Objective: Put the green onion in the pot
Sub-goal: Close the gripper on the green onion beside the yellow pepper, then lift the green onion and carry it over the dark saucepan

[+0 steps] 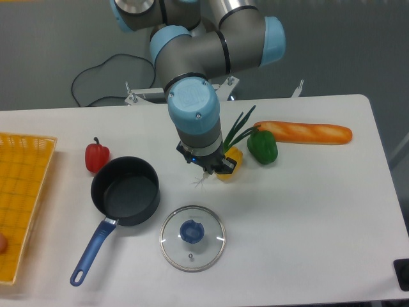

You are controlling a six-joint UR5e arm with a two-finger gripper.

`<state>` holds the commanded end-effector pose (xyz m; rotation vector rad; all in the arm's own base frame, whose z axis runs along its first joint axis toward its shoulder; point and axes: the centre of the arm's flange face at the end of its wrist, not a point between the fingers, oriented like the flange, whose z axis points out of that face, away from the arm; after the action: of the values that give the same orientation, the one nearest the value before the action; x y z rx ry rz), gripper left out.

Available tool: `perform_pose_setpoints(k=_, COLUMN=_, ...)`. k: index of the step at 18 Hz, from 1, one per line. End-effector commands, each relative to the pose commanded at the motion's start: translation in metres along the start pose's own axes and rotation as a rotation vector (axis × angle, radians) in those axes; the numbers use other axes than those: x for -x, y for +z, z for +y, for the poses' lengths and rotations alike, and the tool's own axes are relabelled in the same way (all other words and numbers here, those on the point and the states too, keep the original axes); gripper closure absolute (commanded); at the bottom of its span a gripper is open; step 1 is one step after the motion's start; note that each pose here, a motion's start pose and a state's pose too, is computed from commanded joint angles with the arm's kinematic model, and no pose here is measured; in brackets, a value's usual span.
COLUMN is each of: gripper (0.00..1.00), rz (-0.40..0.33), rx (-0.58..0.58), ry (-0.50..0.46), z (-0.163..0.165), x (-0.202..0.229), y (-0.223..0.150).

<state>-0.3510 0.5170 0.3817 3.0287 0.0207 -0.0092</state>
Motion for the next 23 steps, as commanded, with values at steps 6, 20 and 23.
perform_pose_setpoints(k=6, gripper=0.9, rz=0.0, rx=-0.005, ry=-0.02, z=0.008, x=-0.001, y=-0.006)
perform_pose_setpoints(k=20, gripper=0.9, rz=0.11, rx=-0.166, ry=-0.227, z=-0.002, x=-0.024, y=-0.039)
perform_pose_setpoints(k=23, gripper=0.9, rz=0.116, rx=-0.192, ry=-0.243, z=-0.002, x=-0.034, y=-0.051)
